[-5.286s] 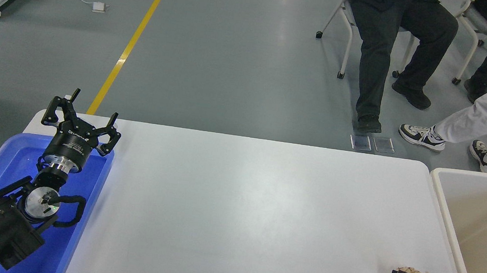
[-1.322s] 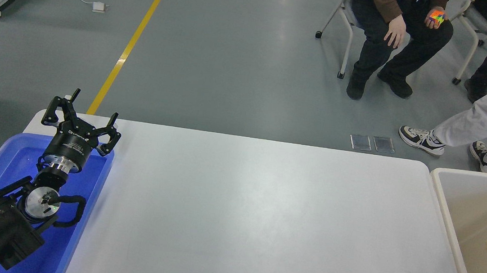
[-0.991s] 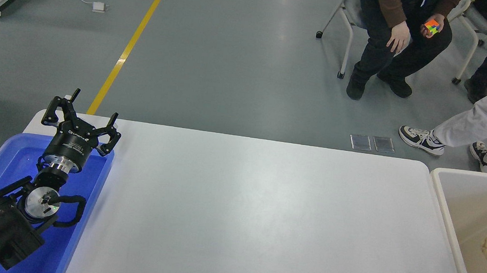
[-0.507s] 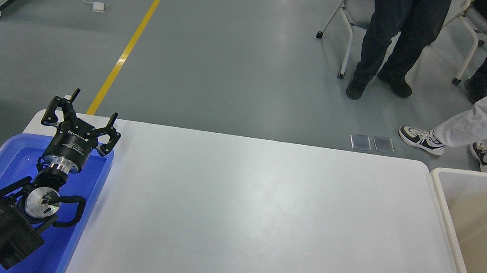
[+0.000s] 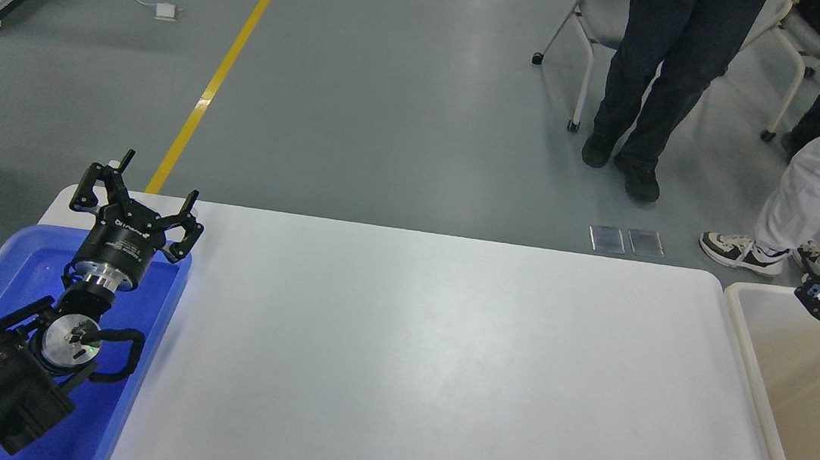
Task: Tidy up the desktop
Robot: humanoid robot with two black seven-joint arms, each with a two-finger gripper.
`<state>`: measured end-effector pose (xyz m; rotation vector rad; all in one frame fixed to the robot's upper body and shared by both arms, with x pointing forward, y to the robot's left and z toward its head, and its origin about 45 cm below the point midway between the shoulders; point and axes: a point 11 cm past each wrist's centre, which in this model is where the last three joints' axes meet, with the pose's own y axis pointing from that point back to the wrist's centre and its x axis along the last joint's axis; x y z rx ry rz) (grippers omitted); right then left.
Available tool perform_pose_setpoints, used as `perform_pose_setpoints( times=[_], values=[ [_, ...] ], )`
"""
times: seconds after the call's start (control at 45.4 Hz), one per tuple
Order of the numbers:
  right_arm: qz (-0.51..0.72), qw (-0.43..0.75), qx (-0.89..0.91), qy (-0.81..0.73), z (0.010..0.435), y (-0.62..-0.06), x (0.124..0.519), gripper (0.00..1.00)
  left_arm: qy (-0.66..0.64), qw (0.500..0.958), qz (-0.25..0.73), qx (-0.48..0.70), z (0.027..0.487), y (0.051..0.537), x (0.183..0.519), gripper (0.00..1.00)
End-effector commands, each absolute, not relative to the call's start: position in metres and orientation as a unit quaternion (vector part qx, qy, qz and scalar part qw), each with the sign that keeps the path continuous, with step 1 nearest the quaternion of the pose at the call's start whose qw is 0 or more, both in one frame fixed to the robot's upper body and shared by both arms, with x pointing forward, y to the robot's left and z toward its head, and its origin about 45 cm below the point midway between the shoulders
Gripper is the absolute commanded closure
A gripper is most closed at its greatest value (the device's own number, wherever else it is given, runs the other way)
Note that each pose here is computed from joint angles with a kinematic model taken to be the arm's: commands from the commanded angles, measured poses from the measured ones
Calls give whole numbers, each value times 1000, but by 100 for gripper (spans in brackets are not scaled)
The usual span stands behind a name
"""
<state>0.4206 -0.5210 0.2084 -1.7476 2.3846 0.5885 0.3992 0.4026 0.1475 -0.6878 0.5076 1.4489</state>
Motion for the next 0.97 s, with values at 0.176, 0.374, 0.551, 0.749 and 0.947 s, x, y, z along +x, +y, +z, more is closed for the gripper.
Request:
perform_pose_setpoints(
  times=[0.176,0.374,0.551,0.749,0.947],
  values=[
    [252,195,-688,652,233,-370,485,0,225,667,642,-305,147,403,399,0],
    [305,227,-710,593,223,-280,497,0,225,667,642,-305,148,403,399,0],
    [341,233,-710,570,202,-241,490,0,225,667,642,-305,148,403,399,0],
    [389,236,-690,563,161,-220,467,0,225,667,642,-305,147,403,399,0],
    [413,241,-680,557,133,-219,446,0,225,667,642,-305,148,403,399,0]
  ],
)
